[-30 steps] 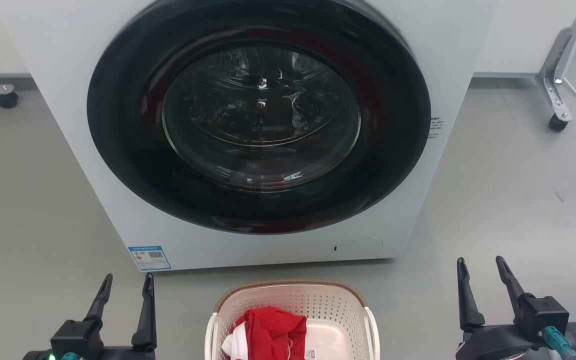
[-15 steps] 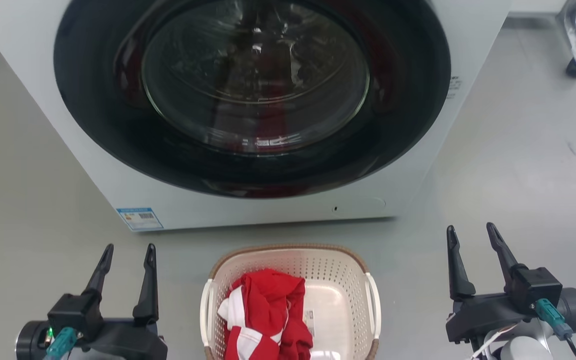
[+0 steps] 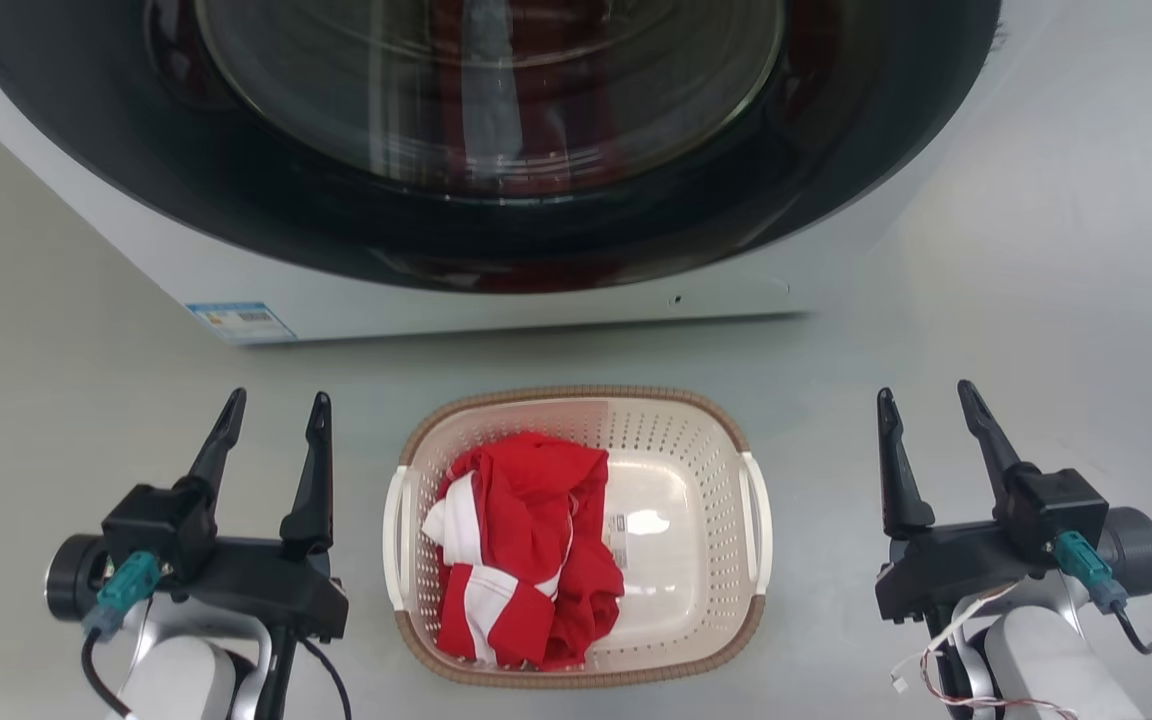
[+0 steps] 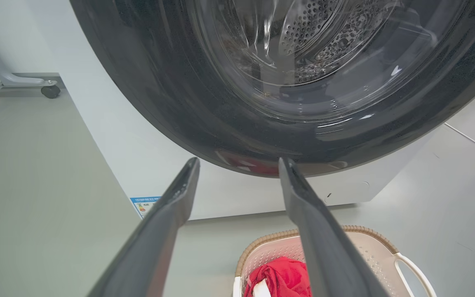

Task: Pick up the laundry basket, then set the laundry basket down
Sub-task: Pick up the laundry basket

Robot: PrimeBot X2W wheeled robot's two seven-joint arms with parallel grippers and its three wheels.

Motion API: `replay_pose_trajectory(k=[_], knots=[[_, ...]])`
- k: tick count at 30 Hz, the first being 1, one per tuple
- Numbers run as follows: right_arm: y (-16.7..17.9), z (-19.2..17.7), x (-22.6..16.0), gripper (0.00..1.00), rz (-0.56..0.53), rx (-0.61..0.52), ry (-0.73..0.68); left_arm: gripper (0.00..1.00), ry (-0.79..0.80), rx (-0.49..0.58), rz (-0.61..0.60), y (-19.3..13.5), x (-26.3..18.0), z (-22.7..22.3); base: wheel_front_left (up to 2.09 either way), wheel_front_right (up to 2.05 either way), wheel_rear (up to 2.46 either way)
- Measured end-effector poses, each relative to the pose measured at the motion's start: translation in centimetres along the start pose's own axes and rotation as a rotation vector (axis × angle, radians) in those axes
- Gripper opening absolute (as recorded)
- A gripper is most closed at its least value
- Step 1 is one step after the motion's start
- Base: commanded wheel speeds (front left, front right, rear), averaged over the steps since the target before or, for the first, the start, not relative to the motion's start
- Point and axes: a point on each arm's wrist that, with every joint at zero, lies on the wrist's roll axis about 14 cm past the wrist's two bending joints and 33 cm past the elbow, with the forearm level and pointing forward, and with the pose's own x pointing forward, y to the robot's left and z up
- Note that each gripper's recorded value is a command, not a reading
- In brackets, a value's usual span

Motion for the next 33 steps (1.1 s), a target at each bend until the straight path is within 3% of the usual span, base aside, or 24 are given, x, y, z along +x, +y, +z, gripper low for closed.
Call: replay_pose_trajectory(k=[11,24,33], knots=[[-0.2,-4.6,3.5,1.00,0.003,0.006,0.094,1.00,0.121,-0.032,-0.034,0.4,4.2,-4.7,0.00,0.00,0.00],[1.9,-8.9,9.3,1.00,0.095,-0.020,0.146,1.00,0.264,-0.076,-0.050,1.6,9.1,-10.3,0.00,0.00,0.00],[3.1,-17.1,8.4,1.00,0.151,-0.040,0.347,1.00,0.475,-0.109,-0.037,2.1,8.4,-18.0,0.00,0.00,0.00]])
